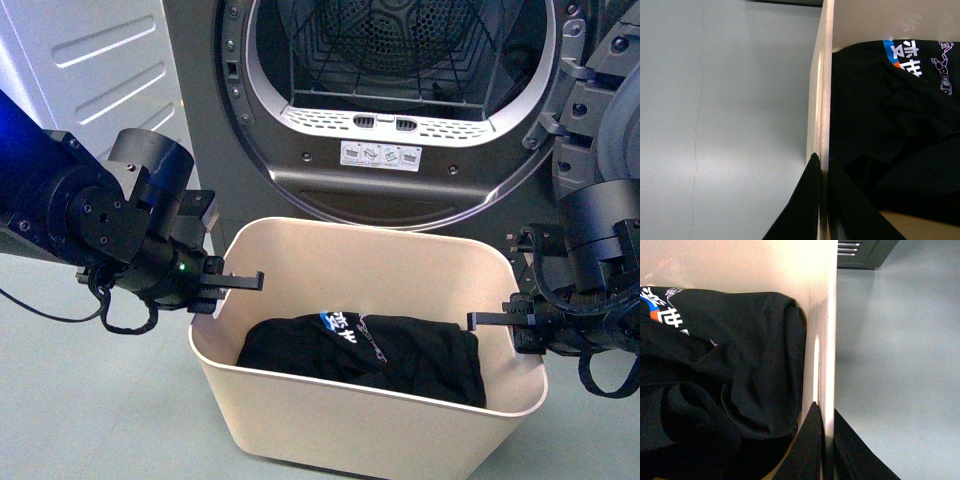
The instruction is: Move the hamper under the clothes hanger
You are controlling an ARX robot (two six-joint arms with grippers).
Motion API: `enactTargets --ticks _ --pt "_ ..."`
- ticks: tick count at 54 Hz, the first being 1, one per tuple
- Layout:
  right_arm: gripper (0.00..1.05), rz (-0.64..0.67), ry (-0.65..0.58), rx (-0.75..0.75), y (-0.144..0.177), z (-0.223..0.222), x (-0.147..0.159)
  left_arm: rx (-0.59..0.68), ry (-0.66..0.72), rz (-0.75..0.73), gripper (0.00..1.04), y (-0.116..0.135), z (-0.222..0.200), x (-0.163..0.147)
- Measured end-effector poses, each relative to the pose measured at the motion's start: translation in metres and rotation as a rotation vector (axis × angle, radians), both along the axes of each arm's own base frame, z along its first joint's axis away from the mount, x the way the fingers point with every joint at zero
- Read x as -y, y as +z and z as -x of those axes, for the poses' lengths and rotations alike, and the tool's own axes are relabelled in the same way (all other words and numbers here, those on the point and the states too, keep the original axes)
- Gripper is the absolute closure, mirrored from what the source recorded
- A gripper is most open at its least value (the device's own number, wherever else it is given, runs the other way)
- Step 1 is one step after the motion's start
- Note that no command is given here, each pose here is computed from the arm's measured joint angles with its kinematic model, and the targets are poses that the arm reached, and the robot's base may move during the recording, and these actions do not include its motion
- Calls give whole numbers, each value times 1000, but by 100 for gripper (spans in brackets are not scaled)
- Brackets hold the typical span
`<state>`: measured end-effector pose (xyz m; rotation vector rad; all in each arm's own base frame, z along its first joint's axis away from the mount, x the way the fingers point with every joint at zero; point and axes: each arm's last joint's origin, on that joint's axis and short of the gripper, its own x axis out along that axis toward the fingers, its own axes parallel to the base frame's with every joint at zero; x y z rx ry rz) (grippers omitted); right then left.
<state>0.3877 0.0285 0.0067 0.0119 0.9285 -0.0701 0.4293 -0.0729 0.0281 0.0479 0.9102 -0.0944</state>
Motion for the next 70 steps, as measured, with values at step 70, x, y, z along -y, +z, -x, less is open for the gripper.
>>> enactTargets --ticks 70 --pt "102 -3 5 6 2 -1 -1 7 7 -1 101 2 -1 -3"
